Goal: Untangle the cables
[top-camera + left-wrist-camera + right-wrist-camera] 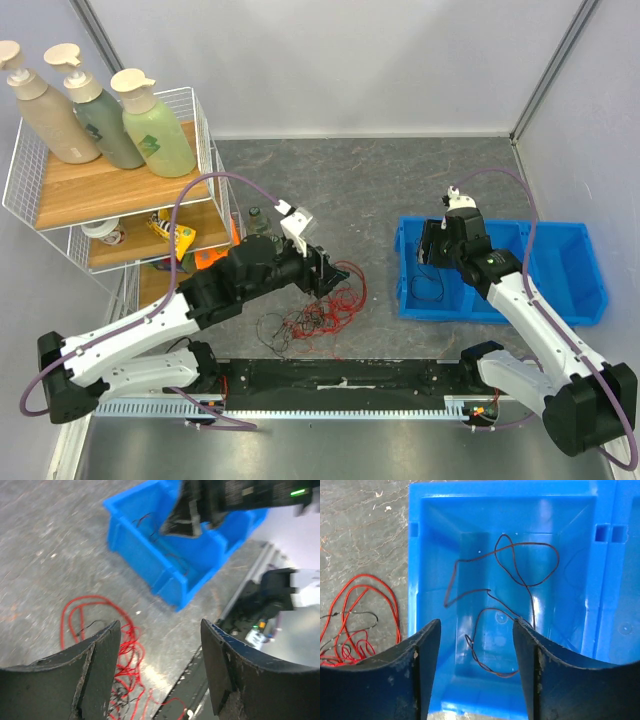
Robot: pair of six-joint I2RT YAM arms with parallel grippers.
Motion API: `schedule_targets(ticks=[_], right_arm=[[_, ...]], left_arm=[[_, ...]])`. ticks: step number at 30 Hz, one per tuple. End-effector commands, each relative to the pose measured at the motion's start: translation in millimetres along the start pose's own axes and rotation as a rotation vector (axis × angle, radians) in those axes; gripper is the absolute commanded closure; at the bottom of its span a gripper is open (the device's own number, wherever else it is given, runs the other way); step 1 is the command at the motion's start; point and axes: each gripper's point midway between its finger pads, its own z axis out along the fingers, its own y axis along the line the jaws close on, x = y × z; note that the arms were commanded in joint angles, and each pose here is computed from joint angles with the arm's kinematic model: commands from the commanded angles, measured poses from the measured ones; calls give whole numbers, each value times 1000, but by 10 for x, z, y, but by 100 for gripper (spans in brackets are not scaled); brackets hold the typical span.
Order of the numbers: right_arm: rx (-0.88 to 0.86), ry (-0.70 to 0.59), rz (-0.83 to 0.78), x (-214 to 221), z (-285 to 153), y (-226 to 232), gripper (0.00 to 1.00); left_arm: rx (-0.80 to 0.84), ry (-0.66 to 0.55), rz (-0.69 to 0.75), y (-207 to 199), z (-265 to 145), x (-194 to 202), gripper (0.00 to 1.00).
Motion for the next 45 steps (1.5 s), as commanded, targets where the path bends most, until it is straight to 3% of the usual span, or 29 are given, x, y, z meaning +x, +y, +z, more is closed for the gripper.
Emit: schedule_targets(ticks=[1, 4, 8, 11, 14, 18, 22, 23, 25, 33, 38, 41, 45], right_arm=[[-59, 10, -48, -139, -317, 112, 29], [-193, -4, -103, -192, -467, 422, 22], [-447, 29, -202, 80, -605, 1231, 22], [-478, 21, -263, 251, -651, 1536, 23], [-459, 7, -274, 310, -618, 1574, 24], [-461, 11, -267, 364, -600, 1560, 26], [-473, 11, -248, 404, -613, 1548, 27], [-483, 6, -247, 400, -628, 1560, 27], [-509, 15, -255, 445, -635, 1600, 27], [-579, 90, -273, 889, -350, 1881, 25], [-505, 105, -202, 1061, 11, 1875, 27], [-483, 120, -168, 1172, 146, 1854, 39], [-416, 117, -132, 1243, 273, 1732, 74]], left_arm=[[-262, 125, 22, 525, 149, 371, 29], [-385, 229, 22, 757, 254, 632, 32], [-496, 305, 12, 1000, 345, 949, 35], [-556, 320, 19, 1156, 375, 1097, 35], [-551, 359, 18, 1208, 459, 1262, 37], [-547, 434, 8, 1257, 582, 1469, 52], [-524, 475, -4, 1243, 647, 1578, 58], [-512, 479, -5, 1221, 650, 1579, 64], [-493, 451, -11, 1162, 621, 1465, 98], [-231, 146, -6, 520, 327, 372, 98], [-74, 13, 5, 117, 49, -181, 98], [-31, -78, 34, -37, -167, -539, 98], [110, -242, 101, -447, -619, -1199, 98]])
